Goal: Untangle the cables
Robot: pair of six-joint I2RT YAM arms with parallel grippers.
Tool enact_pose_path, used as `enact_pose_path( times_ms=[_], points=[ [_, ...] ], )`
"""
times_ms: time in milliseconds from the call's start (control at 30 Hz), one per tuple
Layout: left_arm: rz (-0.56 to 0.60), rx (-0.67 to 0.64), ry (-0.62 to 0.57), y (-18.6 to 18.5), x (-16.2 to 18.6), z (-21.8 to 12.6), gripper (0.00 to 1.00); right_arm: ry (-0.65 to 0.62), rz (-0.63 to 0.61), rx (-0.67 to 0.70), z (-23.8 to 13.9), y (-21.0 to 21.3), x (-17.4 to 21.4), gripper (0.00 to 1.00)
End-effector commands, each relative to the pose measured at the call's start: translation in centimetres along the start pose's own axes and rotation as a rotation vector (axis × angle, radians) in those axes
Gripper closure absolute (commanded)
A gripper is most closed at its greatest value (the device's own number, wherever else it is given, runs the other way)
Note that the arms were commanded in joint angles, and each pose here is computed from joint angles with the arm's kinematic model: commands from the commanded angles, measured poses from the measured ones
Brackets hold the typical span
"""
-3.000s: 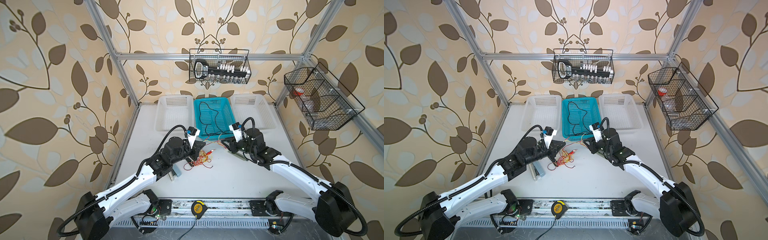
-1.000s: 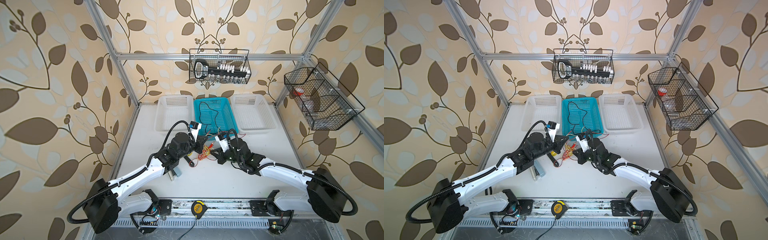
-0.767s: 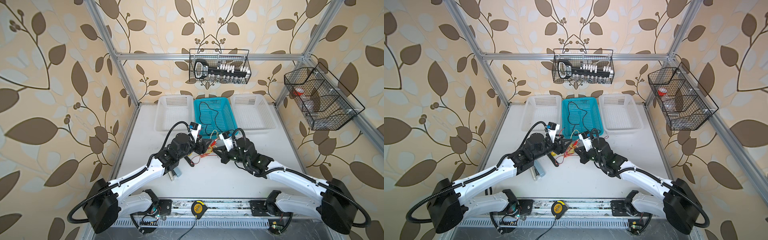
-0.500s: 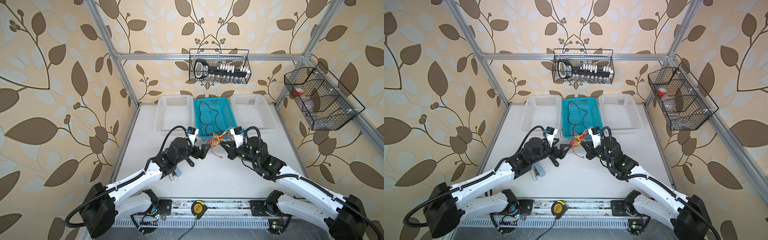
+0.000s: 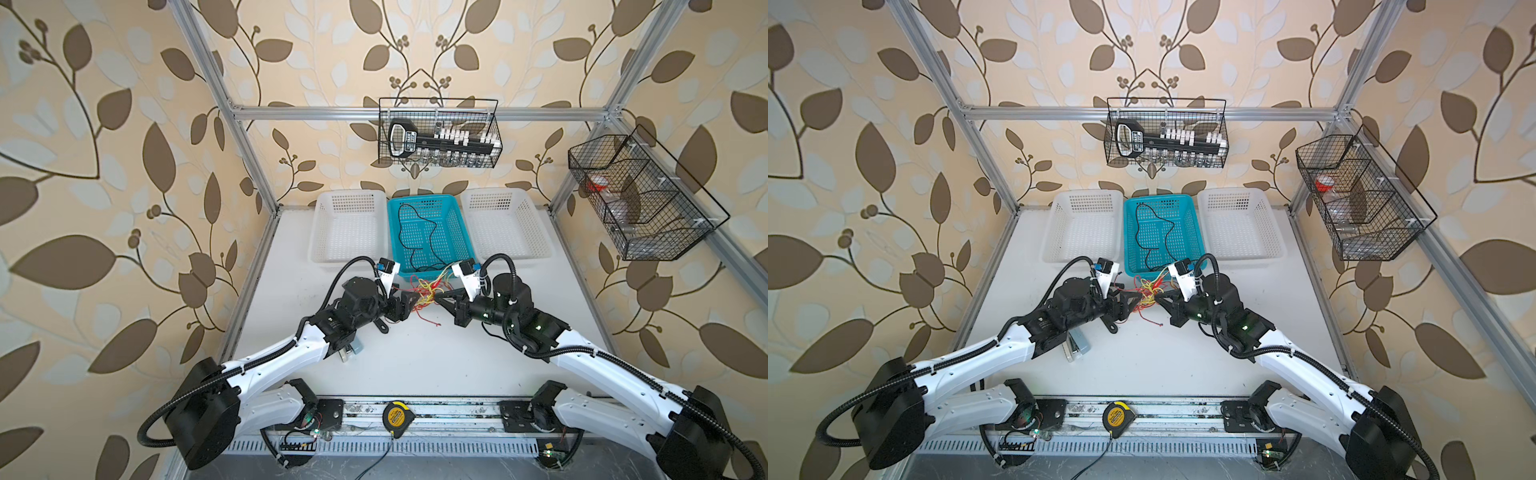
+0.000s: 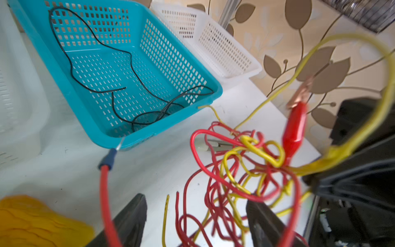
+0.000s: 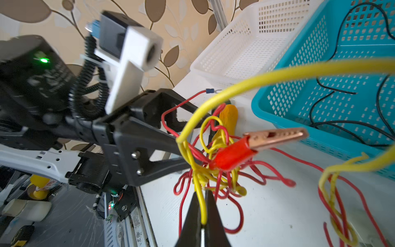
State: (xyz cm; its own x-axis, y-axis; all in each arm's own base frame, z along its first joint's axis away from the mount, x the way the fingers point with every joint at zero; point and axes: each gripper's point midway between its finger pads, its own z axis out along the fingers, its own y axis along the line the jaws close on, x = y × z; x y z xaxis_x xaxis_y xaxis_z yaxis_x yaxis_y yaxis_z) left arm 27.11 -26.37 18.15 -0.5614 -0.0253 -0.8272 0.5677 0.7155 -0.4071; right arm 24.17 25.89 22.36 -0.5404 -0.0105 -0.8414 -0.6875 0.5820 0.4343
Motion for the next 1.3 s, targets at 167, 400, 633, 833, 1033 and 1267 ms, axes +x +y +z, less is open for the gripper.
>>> enact_pose_path(
  times_ms=[167, 400, 633, 833, 1033, 1267],
  points=[
    [-0.007, 0.12, -0.072, -2.8, -2.8, 0.9, 0.51, -0.068, -0.018, -0.137, 0.2, 2.5, -1.8, 1.0],
    [-0.024, 0.153, -0.023, -3.3, -2.4, 2.2, 1.0, -0.103, -0.026, -0.098, 0.3, 2.1, -2.4, 1.0],
    [-0.039, 0.012, -0.021, -0.6, -1.4, 1.7, 1.0, -0.123, -0.036, 0.12, -1.2, -1.2, -2.7, 1.0],
    [-0.031, -0.273, 0.0, 4.4, -0.3, -0.2, 1.0, -0.039, 0.016, 0.353, -4.0, -6.1, -1.6, 1.0],
    [-0.026, -0.423, 0.04, 7.0, 1.1, -1.7, 1.0, -0.005, 0.106, 0.485, -7.8, -10.0, -1.0, 1.0],
    [-0.008, -0.478, 0.07, 8.0, 1.9, -2.5, 1.0, -0.004, 0.14, 0.503, -9.2, -10.9, -1.4, 1.0]
  ],
)
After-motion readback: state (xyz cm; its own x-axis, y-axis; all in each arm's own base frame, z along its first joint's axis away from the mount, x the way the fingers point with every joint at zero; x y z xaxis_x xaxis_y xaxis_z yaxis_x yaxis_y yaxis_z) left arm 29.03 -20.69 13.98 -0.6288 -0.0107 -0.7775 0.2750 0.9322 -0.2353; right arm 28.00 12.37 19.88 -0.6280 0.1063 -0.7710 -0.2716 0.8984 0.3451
